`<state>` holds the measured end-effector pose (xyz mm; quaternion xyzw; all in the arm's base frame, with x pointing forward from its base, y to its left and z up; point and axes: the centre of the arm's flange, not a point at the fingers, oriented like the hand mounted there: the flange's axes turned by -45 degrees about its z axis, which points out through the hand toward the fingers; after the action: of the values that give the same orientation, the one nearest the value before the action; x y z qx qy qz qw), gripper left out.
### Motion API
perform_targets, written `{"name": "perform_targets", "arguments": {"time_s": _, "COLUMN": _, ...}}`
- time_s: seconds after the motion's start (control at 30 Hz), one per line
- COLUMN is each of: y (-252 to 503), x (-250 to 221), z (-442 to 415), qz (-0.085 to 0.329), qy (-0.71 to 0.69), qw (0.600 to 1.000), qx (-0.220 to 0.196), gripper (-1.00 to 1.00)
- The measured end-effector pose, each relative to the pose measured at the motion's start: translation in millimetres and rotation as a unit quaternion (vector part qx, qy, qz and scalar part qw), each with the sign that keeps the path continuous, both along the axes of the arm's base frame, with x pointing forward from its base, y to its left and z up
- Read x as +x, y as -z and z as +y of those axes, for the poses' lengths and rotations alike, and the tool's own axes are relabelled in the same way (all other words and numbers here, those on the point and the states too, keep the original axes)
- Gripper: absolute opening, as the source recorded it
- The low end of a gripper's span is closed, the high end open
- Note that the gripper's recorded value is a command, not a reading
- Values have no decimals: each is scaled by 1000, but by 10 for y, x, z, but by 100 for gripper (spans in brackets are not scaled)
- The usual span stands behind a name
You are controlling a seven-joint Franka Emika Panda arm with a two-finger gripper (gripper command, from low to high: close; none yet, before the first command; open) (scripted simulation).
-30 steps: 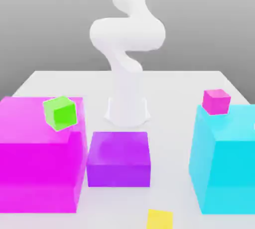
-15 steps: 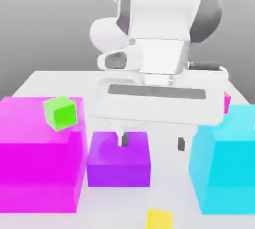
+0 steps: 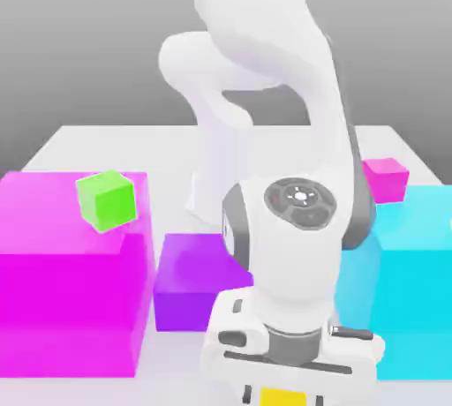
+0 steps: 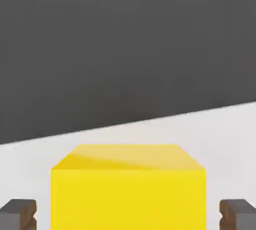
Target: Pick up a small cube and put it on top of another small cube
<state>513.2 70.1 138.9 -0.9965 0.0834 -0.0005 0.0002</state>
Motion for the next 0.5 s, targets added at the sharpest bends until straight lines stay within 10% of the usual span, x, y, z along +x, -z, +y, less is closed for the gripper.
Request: {"name": "perform_targets", "arguments": {"time_s": 0.5, "y": -1421, "x": -78, "z": -813, "qz": 0, "qy": 107, "qw": 994, "qx": -23, "gripper": -100}}
